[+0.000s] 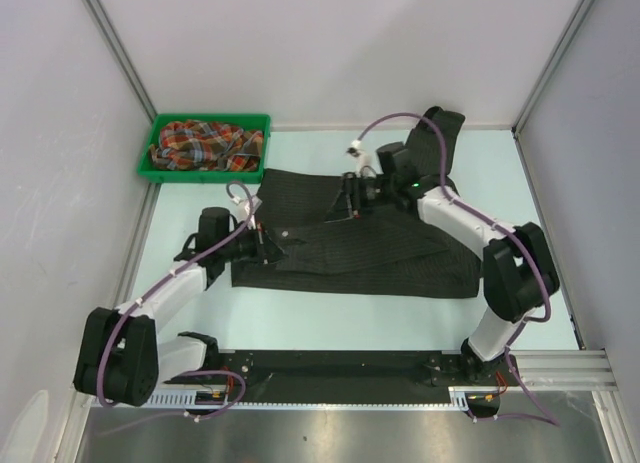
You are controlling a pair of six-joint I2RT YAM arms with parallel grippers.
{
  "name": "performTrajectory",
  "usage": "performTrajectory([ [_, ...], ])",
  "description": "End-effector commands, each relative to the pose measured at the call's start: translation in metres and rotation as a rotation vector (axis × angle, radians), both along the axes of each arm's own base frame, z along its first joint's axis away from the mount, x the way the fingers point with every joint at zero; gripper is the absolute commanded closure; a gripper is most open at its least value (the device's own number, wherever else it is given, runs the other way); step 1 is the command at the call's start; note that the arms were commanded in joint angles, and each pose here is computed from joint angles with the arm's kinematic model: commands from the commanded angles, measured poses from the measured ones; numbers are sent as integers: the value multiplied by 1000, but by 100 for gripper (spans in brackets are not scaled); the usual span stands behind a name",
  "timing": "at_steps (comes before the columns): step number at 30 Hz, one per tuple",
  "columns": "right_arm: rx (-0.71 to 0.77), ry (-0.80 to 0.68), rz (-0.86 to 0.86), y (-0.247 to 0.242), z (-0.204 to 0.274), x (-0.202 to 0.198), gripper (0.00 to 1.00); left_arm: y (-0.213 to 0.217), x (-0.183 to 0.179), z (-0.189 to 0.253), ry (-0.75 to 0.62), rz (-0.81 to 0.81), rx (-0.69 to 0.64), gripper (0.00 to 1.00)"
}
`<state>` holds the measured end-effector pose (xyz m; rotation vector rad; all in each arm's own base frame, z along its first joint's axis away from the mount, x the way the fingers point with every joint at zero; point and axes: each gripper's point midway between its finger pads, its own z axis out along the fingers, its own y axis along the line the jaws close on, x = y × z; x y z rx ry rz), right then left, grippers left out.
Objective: Fold and stack the long sleeve shirts
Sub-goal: Fold the shirt
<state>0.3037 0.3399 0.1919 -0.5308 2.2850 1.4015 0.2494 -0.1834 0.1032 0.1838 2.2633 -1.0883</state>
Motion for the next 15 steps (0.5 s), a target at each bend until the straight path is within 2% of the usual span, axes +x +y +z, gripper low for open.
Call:
performTrajectory([
  [1, -145, -122, -50, -78, -4, 13, 62, 15, -2, 1, 112, -13, 47, 100],
  [3, -224, -167, -35, -103, -14, 6, 62, 25, 8, -7, 117, -1, 145, 100],
  [5, -301, -131, -74, -130, -30, 3, 64, 30, 14, -14, 150, -2, 191, 100],
  [6, -343, -159, -57, -141, -38, 4, 65, 31, 17, -15, 141, -12, 204, 100],
  [12, -536, -104, -105, -193, -78, 9, 73, 36, 28, -32, 159, -55, 276, 95],
  [14, -608, -98, -93, -205, -91, 7, 74, 43, 30, -41, 174, -49, 325, 91],
  [15, -634, -92, -81, -208, -98, 6, 75, 46, 32, -43, 180, -42, 342, 82],
])
